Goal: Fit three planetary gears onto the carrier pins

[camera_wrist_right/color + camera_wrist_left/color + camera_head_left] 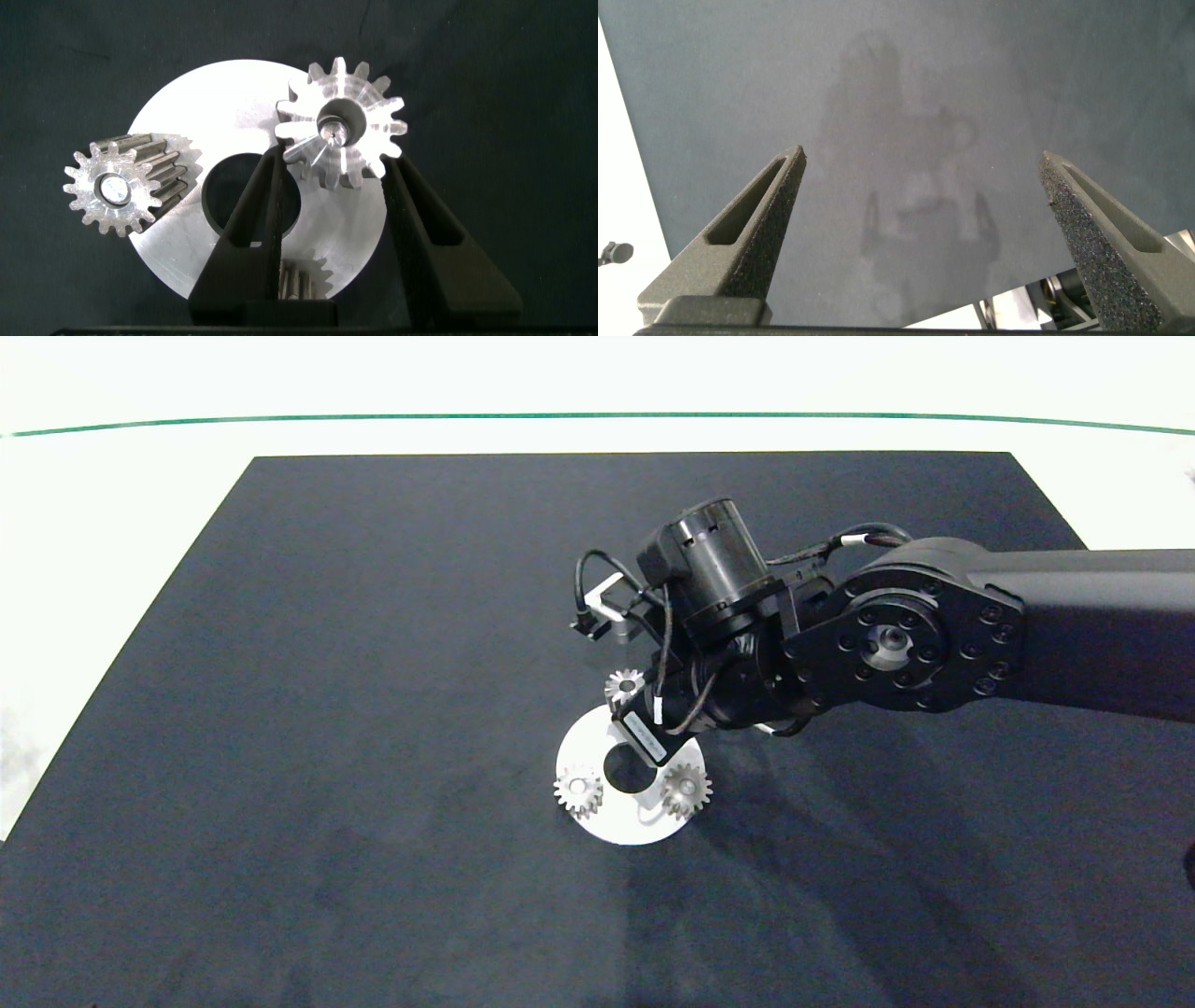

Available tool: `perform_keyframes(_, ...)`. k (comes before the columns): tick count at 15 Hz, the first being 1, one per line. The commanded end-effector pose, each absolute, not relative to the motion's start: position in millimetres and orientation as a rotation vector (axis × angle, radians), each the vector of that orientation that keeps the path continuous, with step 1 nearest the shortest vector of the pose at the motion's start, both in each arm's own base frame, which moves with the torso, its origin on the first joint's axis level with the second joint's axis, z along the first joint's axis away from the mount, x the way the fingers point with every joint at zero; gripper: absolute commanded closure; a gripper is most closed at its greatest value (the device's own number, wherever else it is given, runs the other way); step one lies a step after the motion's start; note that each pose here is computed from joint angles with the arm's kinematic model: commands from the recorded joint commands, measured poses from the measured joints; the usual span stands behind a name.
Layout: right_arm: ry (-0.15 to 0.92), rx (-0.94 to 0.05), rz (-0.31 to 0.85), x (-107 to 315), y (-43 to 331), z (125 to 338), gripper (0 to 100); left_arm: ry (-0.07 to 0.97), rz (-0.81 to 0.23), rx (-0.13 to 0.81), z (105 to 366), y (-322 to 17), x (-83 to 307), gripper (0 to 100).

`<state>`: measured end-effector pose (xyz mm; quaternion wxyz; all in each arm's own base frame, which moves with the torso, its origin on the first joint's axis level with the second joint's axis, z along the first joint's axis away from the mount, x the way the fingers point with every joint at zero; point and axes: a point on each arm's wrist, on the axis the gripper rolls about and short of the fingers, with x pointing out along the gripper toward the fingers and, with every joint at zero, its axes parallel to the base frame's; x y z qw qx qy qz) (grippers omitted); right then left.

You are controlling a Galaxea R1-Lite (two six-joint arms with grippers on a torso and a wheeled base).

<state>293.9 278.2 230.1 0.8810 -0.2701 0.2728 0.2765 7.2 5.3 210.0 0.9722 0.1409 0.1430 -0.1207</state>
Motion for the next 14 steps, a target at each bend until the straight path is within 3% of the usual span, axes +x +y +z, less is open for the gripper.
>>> perform_keyframes(1,0.568,-0.565,0.577,291.6,276.8,232.1,78,0.289,-0.240,0.286,210.4,5.5,6.9,0)
perform_keyframes(6,0.609,-0.592,0.577,288.2,273.4,220.7,78,0.289,-0.241,0.287,209.8,5.8,6.4,0)
perform_keyframes(14,0.606,-0.595,0.547,289.6,273.1,220.5,78,0.289,-0.230,0.285,209.8,7.1,4.6,0)
